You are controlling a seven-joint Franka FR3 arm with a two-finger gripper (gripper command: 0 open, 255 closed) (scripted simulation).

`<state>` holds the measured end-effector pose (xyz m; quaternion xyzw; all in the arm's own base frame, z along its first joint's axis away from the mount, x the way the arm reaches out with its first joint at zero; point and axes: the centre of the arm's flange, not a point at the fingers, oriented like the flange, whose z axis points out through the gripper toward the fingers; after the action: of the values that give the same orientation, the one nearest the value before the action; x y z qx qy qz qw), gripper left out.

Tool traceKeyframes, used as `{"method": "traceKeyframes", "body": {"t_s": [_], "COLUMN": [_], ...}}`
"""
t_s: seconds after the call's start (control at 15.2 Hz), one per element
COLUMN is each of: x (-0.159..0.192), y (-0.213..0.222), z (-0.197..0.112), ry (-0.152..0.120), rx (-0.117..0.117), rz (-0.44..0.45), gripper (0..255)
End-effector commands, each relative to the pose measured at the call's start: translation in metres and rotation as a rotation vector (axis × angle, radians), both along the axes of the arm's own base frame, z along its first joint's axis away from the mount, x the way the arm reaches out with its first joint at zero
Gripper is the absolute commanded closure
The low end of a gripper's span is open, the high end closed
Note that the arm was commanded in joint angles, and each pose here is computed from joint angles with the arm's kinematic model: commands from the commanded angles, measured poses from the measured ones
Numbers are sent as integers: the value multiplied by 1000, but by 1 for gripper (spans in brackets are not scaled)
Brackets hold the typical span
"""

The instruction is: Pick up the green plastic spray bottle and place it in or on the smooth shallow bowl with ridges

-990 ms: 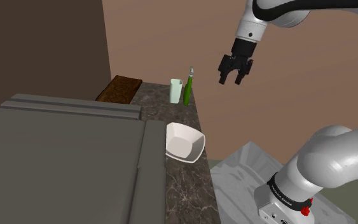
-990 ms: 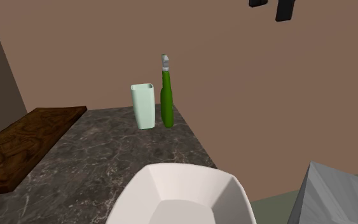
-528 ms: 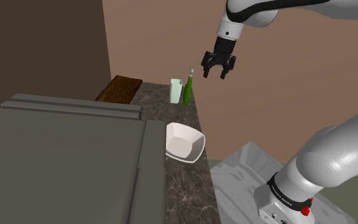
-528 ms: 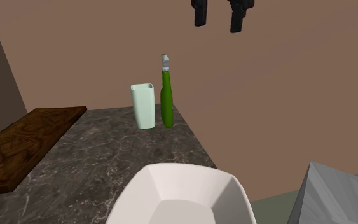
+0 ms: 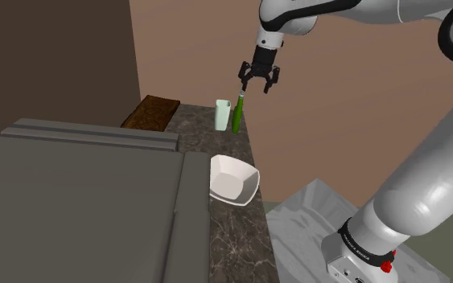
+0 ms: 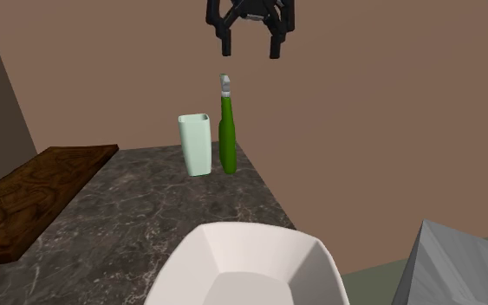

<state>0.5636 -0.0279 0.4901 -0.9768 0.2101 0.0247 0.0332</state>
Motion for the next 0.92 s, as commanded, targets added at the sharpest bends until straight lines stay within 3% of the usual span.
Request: {"method": "traceKeyframes", "body": {"t_s": [0.0, 0.59, 0.86], "x": [25, 126, 126], "y": [-11, -57, -57], "z": [-7, -27, -48], "ry": [-1, -6, -6], "rx": [-12, -60, -60], "rz": [-37, -199, -199], "gripper": [0, 0, 0]}}
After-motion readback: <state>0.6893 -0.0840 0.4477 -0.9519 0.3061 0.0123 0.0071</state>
